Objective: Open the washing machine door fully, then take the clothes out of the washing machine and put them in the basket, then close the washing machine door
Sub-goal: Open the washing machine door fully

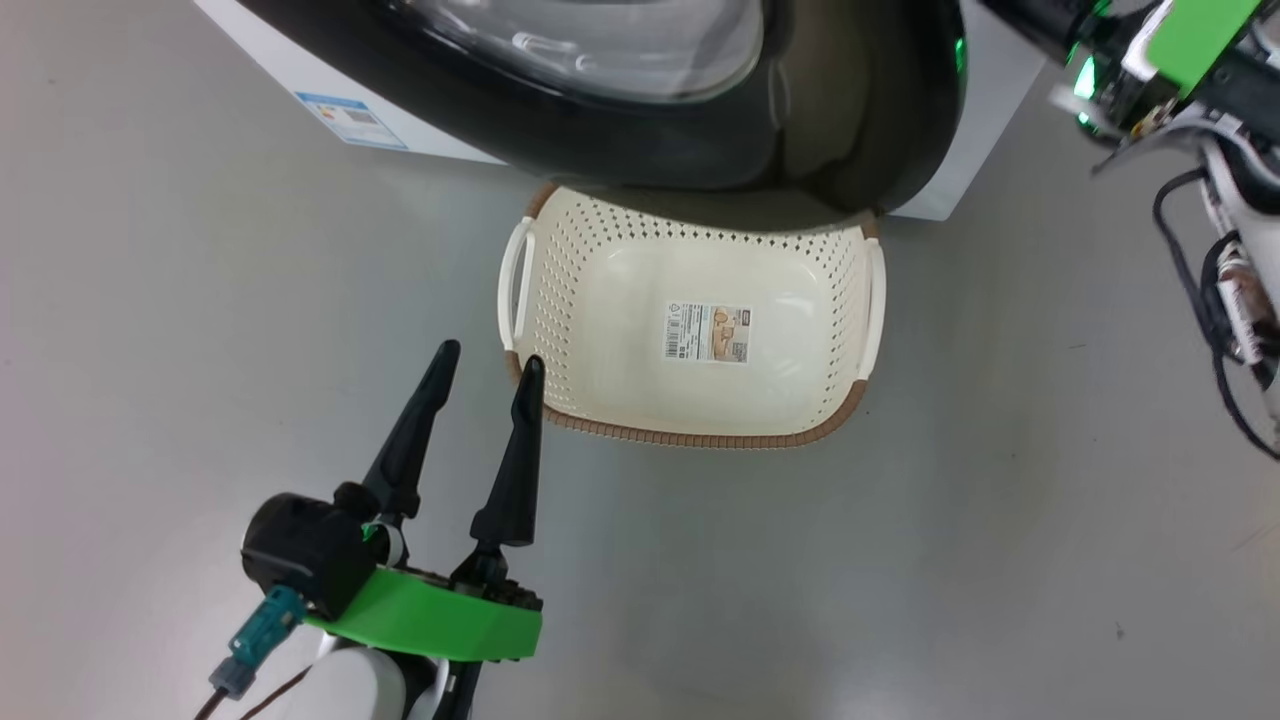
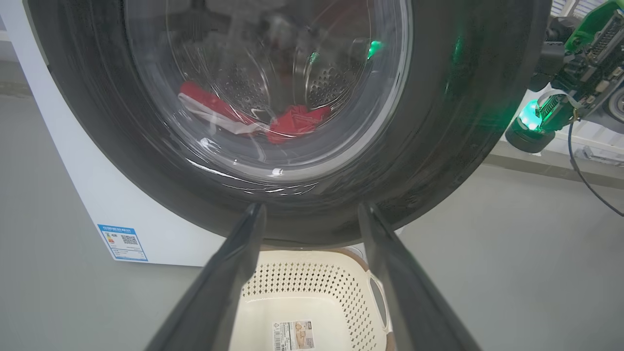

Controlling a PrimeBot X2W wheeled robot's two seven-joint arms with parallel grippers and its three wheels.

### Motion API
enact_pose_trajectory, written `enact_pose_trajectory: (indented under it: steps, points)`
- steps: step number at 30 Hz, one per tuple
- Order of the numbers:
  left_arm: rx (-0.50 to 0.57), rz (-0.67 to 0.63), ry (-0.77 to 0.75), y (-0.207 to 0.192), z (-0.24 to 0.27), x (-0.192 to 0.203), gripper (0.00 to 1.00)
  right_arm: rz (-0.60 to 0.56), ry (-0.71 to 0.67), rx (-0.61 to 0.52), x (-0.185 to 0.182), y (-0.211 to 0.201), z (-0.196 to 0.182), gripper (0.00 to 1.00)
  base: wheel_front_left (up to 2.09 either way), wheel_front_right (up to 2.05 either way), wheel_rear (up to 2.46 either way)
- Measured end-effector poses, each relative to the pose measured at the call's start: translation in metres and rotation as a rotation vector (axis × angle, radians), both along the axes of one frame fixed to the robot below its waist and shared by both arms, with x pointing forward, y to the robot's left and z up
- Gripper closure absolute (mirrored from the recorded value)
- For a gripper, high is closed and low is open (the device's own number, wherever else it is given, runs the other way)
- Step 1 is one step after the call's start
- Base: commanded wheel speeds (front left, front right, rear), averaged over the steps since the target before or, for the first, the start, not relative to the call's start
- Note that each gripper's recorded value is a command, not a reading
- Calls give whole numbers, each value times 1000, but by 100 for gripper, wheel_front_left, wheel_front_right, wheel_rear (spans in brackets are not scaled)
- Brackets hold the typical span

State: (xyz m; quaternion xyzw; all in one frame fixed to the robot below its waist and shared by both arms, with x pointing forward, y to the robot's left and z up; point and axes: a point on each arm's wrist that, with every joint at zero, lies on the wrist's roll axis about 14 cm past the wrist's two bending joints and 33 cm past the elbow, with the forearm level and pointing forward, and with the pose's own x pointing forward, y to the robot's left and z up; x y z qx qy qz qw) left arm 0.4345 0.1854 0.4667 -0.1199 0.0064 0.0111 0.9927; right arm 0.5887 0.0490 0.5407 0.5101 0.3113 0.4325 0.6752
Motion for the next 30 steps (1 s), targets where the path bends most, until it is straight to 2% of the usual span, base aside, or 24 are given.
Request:
enact_pose_trajectory:
  steps: [19, 27, 28, 29, 30]
  points:
    - [-6, -13, -23, -6, 9, -6, 0, 116, 13, -7, -51, 9, -4, 100, 0, 0, 0]
    - [-7, -15, -27, -7, 11, -6, 0, 68, -12, -44, -48, 6, -9, 100, 0, 0, 0]
    - [-7, -15, -27, -7, 11, -6, 0, 55, -18, -45, -46, 5, -8, 98, 0, 0, 0]
    - [-7, -16, -27, -7, 11, -6, 0, 42, -24, -49, -45, 4, -8, 89, 0, 0, 0]
    - [-8, -17, -28, -7, 11, -6, 0, 33, -31, -57, -44, 3, -8, 88, 0, 0, 0]
